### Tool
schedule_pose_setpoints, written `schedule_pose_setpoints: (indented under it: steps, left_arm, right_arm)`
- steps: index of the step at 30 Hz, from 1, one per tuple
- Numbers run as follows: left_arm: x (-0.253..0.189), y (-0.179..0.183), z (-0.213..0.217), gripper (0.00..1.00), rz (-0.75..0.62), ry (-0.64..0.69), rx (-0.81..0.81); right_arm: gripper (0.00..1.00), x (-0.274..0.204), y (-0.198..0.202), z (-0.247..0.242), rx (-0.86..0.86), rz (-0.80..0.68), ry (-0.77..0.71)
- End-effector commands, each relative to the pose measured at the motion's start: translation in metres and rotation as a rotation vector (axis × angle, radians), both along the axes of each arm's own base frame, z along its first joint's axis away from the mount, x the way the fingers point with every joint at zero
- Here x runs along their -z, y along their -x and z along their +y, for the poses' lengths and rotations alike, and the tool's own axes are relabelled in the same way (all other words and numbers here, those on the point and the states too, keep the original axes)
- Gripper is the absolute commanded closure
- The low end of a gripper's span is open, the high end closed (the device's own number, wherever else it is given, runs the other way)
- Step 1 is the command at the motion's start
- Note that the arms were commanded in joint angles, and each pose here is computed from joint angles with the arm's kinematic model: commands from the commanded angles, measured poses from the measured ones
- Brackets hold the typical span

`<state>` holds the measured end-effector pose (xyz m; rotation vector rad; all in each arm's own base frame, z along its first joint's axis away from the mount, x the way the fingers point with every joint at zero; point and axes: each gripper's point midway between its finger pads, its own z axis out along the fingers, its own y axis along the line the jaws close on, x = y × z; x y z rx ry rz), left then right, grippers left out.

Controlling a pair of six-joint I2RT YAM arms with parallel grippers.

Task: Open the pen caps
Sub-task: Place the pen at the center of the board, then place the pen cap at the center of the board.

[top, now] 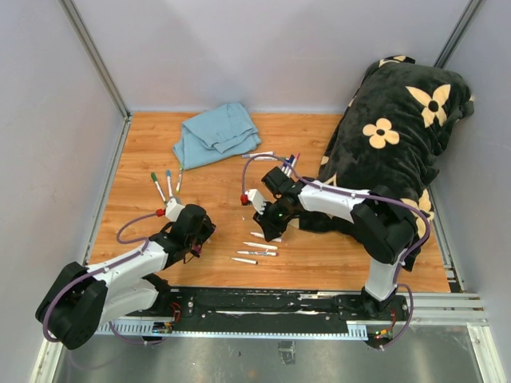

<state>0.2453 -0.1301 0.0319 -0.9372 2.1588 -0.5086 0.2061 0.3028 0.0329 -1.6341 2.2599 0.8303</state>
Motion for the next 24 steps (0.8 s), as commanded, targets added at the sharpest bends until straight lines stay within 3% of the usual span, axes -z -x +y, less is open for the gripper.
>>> schedule_pose_setpoints:
  steps: [1, 20, 24]
  left_arm:
    - [0.005, 0.0, 0.008, 0.93, -0.002, -0.016, -0.046]
    - [0.01, 0.008, 0.015, 0.75, 0.015, -0.015, -0.073]
    - [0.008, 0.009, 0.018, 0.67, 0.014, -0.017, -0.089]
  right_arm:
    - [0.79, 0.003, 0.005, 0.003, -0.041, 0.001, 0.028]
    - [0.72, -0.016, 0.003, 0.003, -0.066, -0.047, 0.004]
    - [0.71, -0.026, 0.002, 0.003, -0.08, -0.069, -0.015]
